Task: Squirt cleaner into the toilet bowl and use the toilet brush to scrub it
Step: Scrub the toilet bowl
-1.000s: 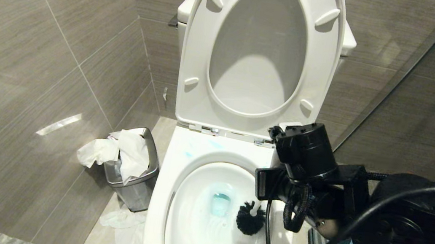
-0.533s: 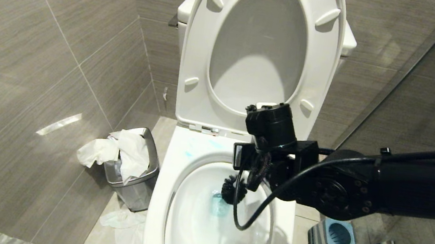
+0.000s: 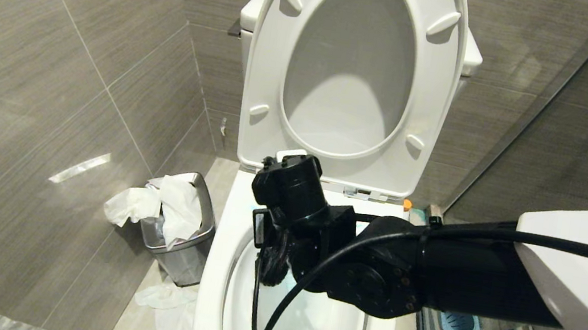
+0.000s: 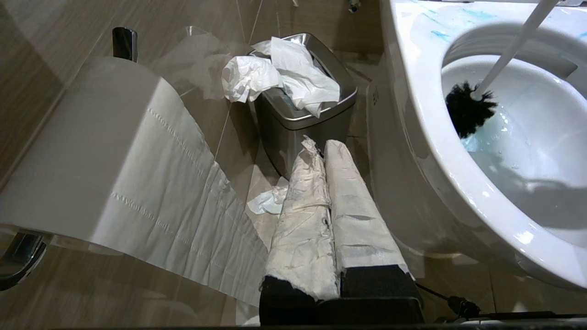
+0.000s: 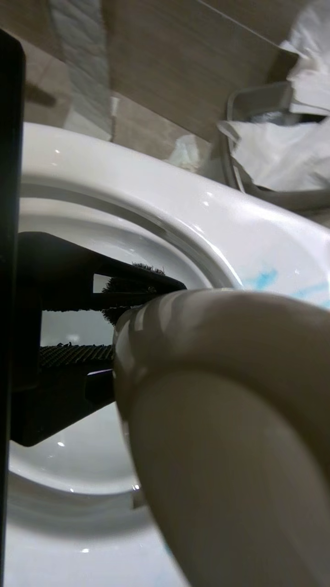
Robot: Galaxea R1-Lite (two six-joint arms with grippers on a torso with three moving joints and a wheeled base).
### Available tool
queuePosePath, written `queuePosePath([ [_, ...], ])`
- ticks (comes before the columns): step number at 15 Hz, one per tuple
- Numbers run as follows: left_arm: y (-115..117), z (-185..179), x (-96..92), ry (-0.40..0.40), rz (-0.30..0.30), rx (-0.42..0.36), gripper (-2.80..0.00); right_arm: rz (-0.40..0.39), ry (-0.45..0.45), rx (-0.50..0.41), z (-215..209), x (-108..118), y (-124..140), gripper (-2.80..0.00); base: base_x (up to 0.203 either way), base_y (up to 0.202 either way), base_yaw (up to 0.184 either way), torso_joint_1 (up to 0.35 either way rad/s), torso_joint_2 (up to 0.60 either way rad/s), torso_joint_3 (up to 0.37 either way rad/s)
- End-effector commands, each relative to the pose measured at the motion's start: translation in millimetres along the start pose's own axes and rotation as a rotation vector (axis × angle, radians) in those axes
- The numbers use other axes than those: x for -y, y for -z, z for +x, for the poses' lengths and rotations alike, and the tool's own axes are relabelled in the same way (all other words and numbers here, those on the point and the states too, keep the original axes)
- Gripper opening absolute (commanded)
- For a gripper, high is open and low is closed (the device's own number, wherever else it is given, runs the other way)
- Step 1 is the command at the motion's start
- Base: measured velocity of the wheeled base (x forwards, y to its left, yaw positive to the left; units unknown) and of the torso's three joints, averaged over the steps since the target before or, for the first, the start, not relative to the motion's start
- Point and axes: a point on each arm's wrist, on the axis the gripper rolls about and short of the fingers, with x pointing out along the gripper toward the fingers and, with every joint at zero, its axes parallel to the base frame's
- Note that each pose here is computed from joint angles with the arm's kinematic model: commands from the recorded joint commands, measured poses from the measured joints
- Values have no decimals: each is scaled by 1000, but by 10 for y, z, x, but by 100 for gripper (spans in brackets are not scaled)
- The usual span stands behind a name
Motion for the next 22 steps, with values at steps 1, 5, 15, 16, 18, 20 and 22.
queuePosePath([
  [1, 4, 2, 0, 0, -1, -2, -280, -24, -25, -16, -172, -60, 72, -280, 0, 0, 0, 0, 0, 0],
  [5, 4, 2, 0, 0, -1, -2, -280, -47, -74, -45, -638, -8, 182, -280, 0, 0, 0, 0, 0, 0],
  [15, 4, 2, 0, 0, -1, -2, -280, 21, 35, -84, -981, 728, 265, -280, 0, 0, 0, 0, 0, 0],
  [16, 4, 2, 0, 0, 1, -2, -280, 34, 57, -82, -948, 801, 243, -280, 0, 0, 0, 0, 0, 0],
  [18, 4, 2, 0, 0, 1, -2, -280, 57, 94, -76, -886, 919, 195, -280, 0, 0, 0, 0, 0, 0],
  [20, 4, 2, 0, 0, 1, -2, -280, 66, 118, -77, -827, 980, 181, -280, 0, 0, 0, 0, 0, 0],
  [22, 4, 2, 0, 0, 1, -2, -280, 71, 124, -73, -774, 976, 160, -280, 0, 0, 0, 0, 0, 0],
])
